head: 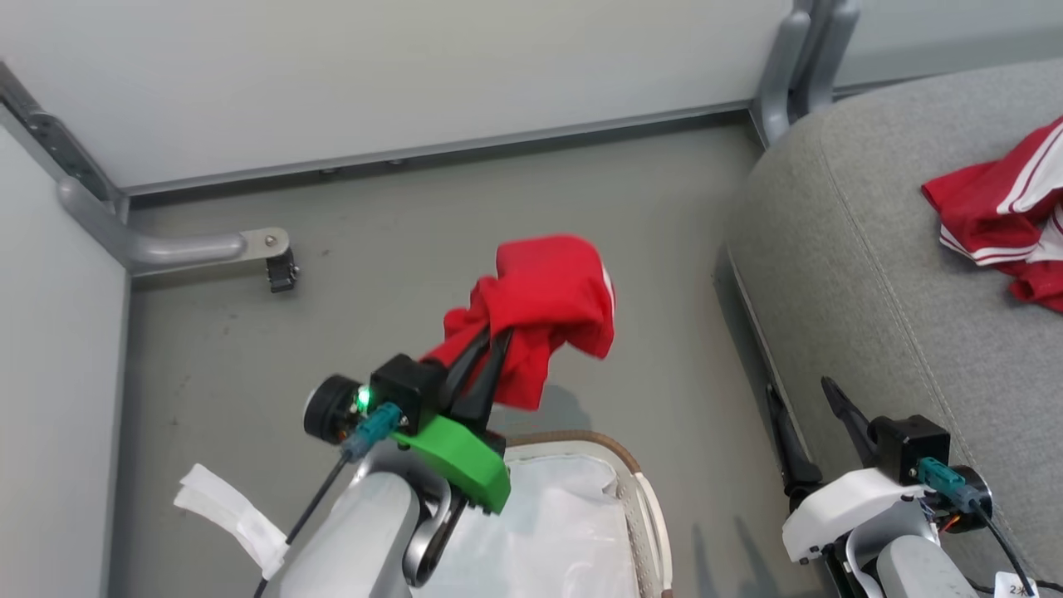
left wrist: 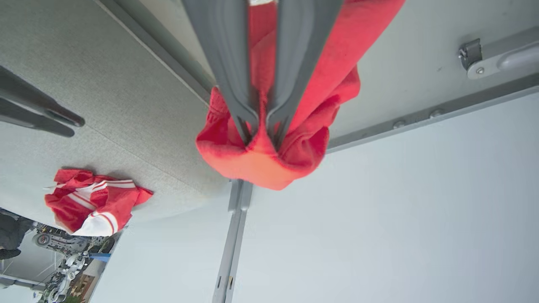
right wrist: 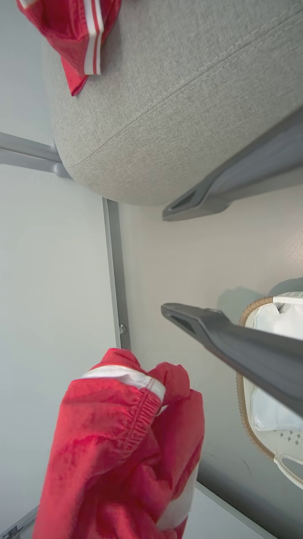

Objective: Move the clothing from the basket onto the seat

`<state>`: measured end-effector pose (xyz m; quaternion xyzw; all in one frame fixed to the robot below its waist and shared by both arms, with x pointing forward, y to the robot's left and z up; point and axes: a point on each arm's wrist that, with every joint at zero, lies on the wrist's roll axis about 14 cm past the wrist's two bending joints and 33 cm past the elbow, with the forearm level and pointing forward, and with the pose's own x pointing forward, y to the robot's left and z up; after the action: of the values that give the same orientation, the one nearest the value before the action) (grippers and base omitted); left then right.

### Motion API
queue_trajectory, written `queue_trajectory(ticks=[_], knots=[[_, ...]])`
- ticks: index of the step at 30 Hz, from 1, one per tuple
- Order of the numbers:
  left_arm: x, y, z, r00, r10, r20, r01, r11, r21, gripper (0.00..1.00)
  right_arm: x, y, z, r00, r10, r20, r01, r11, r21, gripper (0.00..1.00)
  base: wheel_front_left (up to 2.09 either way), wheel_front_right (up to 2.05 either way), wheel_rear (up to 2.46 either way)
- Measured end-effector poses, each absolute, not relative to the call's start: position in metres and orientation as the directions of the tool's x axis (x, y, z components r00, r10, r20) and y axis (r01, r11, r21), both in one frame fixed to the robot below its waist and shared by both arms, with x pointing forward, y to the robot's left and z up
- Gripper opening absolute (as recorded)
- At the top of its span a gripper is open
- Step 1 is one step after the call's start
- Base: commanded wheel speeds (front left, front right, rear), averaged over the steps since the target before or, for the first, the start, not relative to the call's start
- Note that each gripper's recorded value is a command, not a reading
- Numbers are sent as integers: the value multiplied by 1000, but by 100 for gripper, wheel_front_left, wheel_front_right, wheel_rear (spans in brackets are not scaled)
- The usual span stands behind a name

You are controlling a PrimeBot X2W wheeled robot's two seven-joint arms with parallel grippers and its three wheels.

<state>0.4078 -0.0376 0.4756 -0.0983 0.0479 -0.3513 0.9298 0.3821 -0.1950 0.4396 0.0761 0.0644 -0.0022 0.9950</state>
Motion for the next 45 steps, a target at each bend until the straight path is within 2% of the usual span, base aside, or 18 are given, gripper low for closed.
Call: queue_trajectory(ticks=[7,12,18,22,31,41,42,43,44,45], knots=[[421,-26,572,754,-607,250,650,746,-148,0,381,-177,449,993,59,-101,-43,987,156,100,0,0,0],[416,-27,600,730,-599,329,663,737,-128,0,383,-148,460,984,164,-69,-156,982,111,100,0,0,0],[414,-29,601,723,-604,334,670,732,-127,0,395,-93,498,925,379,33,-378,925,-26,100,0,0,0],[412,-31,599,720,-611,329,675,727,-128,0,405,-68,524,873,480,92,-468,875,-124,100,0,0,0],[402,-31,593,721,-618,313,679,720,-142,0,424,-29,583,772,599,212,-529,791,-307,100,0,0,0],[386,-46,584,686,-666,293,723,672,-164,0,436,9,562,733,668,131,-602,726,-332,100,0,0,0],[385,-47,584,682,-671,290,727,667,-166,0,437,12,560,729,673,122,-612,721,-325,95,0,0,0],[385,-48,583,681,-673,288,728,665,-166,0,437,14,559,727,676,121,-618,721,-315,56,0,0,0],[385,-48,583,680,-674,287,729,664,-167,0,438,17,559,724,679,122,-624,719,-305,38,0,0,0],[384,-48,582,679,-676,287,730,662,-170,0,438,19,559,721,682,122,-629,718,-297,9,0,0,0]])
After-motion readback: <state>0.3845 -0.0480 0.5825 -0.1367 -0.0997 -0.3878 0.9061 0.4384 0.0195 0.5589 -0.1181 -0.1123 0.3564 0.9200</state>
